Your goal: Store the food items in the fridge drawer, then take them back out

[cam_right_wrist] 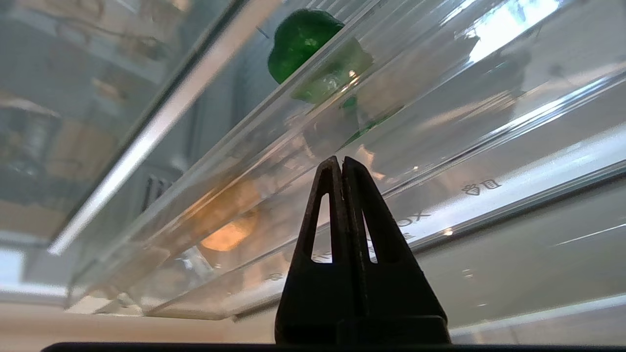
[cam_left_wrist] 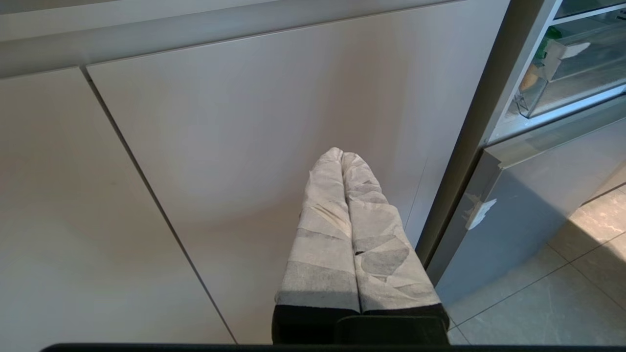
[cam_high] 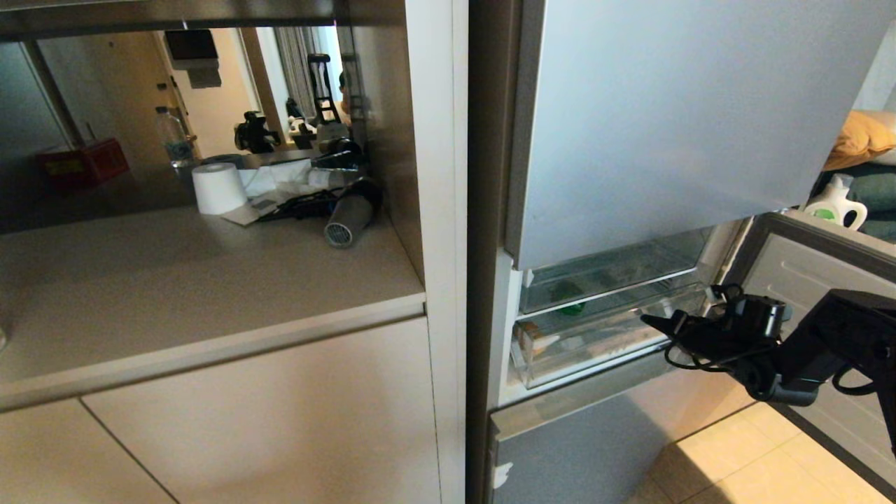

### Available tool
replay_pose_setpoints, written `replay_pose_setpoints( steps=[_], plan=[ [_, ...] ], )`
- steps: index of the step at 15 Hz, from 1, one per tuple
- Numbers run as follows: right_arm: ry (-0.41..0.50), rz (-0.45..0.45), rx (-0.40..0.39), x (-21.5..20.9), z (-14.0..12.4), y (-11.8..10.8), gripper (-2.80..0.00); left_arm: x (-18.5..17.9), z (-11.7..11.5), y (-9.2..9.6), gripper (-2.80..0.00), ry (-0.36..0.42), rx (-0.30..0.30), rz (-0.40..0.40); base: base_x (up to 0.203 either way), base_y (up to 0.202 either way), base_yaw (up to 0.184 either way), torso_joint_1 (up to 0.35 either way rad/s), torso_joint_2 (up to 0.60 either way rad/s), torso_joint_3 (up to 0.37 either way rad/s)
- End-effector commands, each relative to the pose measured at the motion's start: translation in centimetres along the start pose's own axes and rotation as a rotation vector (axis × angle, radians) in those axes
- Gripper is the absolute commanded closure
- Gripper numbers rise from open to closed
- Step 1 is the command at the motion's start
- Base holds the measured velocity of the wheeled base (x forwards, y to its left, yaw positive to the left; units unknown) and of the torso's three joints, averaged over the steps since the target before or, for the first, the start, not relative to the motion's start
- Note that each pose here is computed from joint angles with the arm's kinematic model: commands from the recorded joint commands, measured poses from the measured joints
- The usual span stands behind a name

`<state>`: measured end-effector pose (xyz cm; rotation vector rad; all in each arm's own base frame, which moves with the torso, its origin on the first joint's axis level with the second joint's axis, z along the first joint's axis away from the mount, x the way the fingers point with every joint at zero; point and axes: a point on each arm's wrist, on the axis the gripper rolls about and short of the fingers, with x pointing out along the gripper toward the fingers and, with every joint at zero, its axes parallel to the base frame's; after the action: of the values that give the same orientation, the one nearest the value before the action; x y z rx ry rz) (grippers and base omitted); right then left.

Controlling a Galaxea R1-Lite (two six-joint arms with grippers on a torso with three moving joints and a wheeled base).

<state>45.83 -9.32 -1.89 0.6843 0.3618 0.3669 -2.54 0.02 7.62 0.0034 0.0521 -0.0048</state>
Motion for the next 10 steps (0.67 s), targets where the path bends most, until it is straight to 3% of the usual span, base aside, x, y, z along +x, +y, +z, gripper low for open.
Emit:
replay_pose_setpoints(
  steps=[1,10],
  plan=[
    [-0.015,0.023,-0.004,0.7,0.4,0.1,0.0,0.0,0.0,0.0,0.0,0.002,0.0,0.0,0.0,0.0,0.0,0.0,0.0,0.0],
    [-0.024,0.044,-0.003,2.5,0.0,-0.5,0.0,0.0,0.0,0.0,0.0,0.002,0.0,0.0,0.0,0.0,0.0,0.0,0.0,0.0]
  ],
)
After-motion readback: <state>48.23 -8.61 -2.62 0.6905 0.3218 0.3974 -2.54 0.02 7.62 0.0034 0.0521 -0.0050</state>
